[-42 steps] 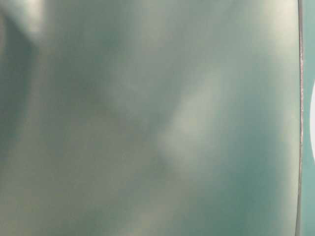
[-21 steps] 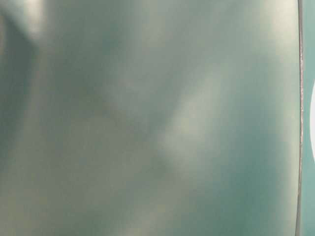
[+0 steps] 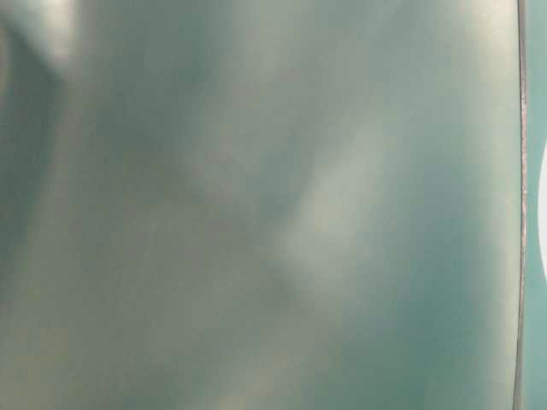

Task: Scoop the yellow hexagonal prism block from the bowl with a spoon using the right arm.
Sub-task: 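Lift the red spoon and carry it over the white bowl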

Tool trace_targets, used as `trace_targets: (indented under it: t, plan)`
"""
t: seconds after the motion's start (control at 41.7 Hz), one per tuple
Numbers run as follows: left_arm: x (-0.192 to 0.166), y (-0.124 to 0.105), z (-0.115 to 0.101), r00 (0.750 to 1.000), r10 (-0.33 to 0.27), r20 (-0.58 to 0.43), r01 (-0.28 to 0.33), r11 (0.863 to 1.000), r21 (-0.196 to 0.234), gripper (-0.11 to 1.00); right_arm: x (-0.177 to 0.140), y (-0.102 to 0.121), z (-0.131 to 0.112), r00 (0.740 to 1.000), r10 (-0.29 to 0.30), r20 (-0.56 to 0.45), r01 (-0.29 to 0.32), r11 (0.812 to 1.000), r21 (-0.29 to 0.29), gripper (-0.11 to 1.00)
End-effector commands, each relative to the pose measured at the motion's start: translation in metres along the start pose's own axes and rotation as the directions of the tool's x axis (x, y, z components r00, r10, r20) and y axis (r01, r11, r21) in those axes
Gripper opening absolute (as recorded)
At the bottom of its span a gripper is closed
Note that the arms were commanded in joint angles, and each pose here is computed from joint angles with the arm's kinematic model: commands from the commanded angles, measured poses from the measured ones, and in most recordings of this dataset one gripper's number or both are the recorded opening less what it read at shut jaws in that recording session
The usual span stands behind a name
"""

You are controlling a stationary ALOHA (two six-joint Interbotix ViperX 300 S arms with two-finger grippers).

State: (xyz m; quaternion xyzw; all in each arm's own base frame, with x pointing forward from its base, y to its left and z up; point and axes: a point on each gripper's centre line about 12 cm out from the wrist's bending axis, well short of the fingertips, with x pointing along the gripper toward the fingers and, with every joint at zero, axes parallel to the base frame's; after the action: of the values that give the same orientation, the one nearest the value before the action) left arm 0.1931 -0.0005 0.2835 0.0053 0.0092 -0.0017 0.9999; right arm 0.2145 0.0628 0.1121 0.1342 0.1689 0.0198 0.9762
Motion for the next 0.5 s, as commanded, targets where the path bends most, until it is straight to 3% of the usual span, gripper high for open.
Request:
trace_targets:
  t: [0.0,0.264,0.48]
  plan:
    - [0.003,0.000,0.010,1.000,-0.001,0.025,0.001,1.000,0.000,0.00,0.000,0.004,0.015,1.000,0.009,0.012,-0.009,0.999,0.044,0.22]
    - [0.003,0.000,0.009,1.000,0.000,0.020,0.000,1.000,0.002,0.00,0.004,0.004,0.061,0.998,-0.006,-0.062,0.009,0.999,0.045,0.22]
    - [0.003,0.000,0.008,1.000,-0.002,0.017,0.002,1.000,0.000,0.00,0.013,-0.005,0.106,0.982,-0.034,-0.188,0.044,0.998,0.048,0.22]
